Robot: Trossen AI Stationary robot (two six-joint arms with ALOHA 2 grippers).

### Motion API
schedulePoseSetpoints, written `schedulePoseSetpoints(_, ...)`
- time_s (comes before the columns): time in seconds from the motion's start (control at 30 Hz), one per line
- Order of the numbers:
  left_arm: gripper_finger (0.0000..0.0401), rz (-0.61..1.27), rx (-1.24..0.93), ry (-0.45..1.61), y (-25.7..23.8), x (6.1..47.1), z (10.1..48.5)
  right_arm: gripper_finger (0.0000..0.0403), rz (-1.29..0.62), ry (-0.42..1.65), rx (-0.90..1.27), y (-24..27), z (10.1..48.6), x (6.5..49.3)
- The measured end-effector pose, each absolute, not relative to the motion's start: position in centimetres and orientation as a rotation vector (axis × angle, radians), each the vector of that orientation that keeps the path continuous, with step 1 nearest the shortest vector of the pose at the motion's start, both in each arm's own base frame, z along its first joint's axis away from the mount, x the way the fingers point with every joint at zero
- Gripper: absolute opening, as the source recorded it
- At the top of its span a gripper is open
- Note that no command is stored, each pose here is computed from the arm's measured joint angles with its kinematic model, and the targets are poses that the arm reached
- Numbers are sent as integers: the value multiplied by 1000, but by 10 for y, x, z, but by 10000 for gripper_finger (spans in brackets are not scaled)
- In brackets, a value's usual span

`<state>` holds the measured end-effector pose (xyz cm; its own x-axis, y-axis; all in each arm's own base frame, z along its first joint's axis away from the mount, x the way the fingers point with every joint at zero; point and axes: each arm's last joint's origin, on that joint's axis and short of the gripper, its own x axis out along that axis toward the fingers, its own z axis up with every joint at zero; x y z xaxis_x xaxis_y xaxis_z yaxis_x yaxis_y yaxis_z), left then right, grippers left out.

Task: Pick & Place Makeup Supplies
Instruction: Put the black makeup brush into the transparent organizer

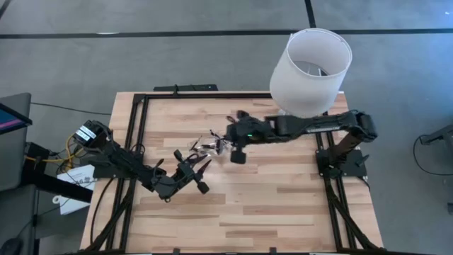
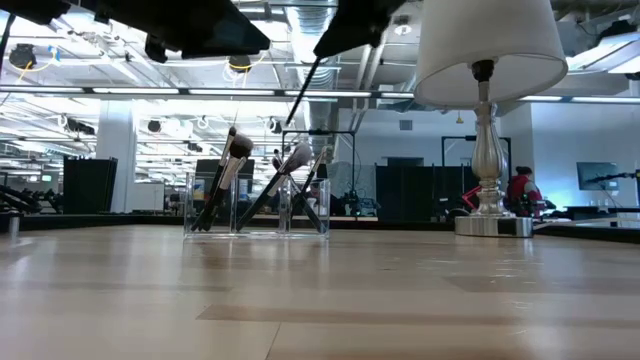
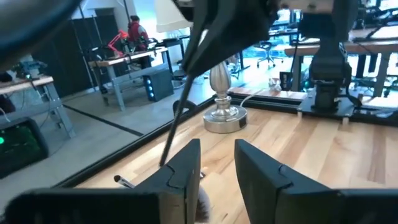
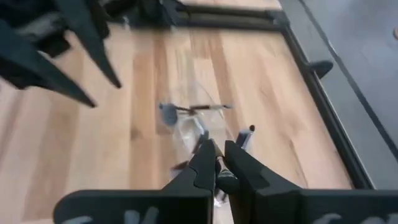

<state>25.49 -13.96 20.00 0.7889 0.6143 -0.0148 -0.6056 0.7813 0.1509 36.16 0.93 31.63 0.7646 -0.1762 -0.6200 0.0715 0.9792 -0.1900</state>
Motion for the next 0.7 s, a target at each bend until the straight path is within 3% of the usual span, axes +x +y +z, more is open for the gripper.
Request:
schedulePoseSetpoints(0.37,97,721,75,40,-143,250,201,11,-68,926,-265,-1,266,428)
schedulePoseSetpoints(0.7,97,782,101,45,-153,238,206,34,-39,1016,-321,-10,226,453)
